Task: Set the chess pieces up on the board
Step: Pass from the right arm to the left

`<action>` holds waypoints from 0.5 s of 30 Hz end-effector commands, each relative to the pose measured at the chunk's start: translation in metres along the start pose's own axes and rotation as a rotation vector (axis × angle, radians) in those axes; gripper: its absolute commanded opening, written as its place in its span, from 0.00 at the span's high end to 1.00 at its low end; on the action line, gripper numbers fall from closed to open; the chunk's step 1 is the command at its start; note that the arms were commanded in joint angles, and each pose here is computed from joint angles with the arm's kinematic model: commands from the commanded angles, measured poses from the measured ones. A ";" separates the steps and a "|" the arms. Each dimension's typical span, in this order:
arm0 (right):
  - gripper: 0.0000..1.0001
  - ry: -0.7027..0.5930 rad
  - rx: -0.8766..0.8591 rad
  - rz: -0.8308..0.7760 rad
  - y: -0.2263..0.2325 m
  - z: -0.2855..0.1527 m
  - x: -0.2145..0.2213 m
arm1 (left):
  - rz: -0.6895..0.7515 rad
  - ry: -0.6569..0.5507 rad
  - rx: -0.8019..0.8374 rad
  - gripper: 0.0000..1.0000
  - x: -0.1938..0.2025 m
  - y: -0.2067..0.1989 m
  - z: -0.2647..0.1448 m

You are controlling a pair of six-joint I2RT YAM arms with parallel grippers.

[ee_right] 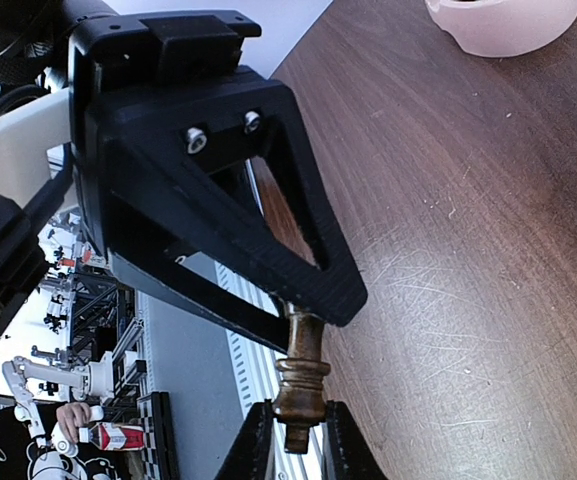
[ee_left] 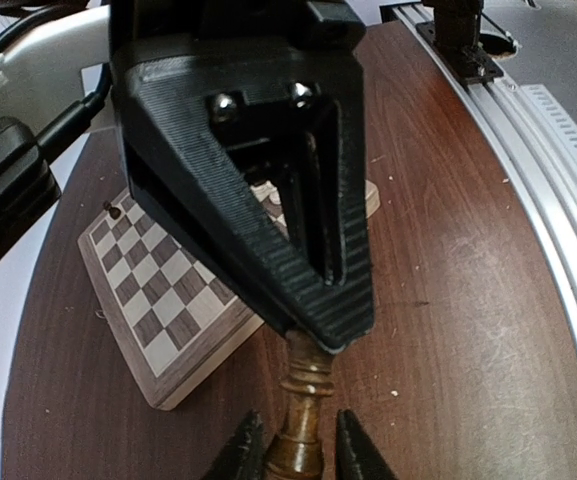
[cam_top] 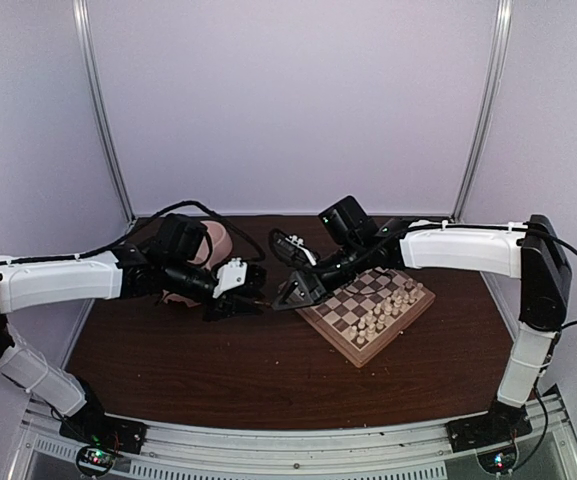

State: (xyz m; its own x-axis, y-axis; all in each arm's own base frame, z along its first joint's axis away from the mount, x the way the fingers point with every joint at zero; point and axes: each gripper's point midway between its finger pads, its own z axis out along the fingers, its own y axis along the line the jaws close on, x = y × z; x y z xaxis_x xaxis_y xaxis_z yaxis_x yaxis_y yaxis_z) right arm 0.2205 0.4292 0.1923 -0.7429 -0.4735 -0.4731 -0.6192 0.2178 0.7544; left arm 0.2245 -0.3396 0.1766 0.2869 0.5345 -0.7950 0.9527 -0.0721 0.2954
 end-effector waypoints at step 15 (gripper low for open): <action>0.66 -0.100 0.047 -0.084 0.009 -0.021 -0.026 | -0.002 -0.095 -0.154 0.99 -0.020 0.024 -0.006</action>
State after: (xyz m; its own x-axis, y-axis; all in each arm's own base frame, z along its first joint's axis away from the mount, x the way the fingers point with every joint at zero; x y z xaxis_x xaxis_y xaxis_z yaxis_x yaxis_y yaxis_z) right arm 0.2291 0.4318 0.1954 -0.7448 -0.4453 -0.4970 -0.6310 0.2277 0.7417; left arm 0.2339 -0.3403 0.1776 0.2726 0.5331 -0.8009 0.9491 -0.0123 0.3148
